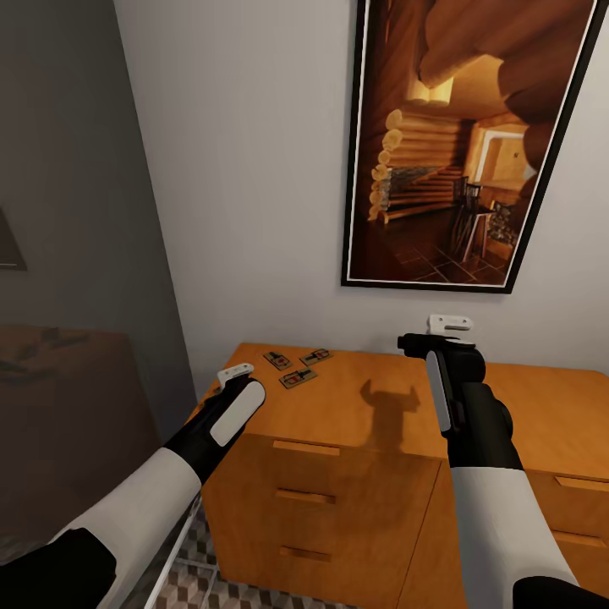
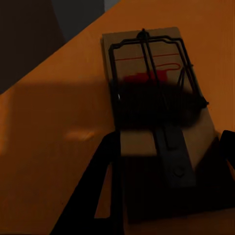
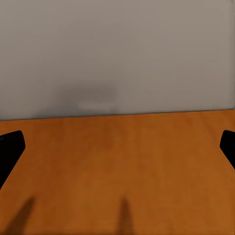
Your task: Take the four mousetraps from the cabinet in the bathroom and place them on the bathroom floor. Make sure all four end up on the same floor surface, and ensure that at least two of them are either under or directly next to the same bathroom sink.
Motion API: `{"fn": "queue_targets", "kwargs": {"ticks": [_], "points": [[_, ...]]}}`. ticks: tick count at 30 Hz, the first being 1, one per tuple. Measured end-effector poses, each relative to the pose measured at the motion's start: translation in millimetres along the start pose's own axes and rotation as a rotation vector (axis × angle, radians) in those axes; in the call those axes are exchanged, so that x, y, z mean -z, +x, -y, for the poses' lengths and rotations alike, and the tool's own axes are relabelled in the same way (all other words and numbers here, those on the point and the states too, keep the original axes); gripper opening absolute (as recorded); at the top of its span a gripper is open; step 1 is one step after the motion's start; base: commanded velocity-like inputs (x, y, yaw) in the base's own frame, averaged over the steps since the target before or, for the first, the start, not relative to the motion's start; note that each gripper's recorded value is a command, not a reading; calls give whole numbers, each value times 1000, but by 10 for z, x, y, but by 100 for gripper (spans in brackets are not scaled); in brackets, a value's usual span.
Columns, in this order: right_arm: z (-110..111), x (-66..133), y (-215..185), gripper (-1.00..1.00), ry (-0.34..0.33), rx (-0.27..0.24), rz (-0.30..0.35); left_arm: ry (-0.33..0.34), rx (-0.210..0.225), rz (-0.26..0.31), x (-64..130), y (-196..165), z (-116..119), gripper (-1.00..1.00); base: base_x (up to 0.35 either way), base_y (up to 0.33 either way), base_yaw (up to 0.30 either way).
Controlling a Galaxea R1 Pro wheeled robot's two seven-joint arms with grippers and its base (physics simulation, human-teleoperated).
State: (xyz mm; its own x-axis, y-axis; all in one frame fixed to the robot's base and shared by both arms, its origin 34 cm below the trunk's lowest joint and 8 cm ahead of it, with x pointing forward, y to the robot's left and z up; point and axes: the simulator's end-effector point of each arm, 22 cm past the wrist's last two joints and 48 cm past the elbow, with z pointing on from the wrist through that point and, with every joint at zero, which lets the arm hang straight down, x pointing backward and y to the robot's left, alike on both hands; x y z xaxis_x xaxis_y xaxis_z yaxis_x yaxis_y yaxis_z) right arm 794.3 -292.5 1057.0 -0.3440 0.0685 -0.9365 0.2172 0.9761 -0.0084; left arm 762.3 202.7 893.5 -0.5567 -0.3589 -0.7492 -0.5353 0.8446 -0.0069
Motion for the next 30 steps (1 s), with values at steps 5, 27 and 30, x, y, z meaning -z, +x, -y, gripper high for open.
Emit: {"fn": "queue_targets", "kwargs": {"ticks": [5, 27, 30], "points": [[-2, -1, 1, 100, 0, 0, 0, 4, 2, -4, 5, 6, 9, -100, 0, 0, 0], [-25, -4, 8, 100, -2, 2, 0, 210, 104, 189, 697, -782, 206, -100, 0, 0, 0], [-49, -22, 48, 100, -4, 7, -10, 213, 106, 193, 715, -797, 205, -100, 0, 0, 0]]}}
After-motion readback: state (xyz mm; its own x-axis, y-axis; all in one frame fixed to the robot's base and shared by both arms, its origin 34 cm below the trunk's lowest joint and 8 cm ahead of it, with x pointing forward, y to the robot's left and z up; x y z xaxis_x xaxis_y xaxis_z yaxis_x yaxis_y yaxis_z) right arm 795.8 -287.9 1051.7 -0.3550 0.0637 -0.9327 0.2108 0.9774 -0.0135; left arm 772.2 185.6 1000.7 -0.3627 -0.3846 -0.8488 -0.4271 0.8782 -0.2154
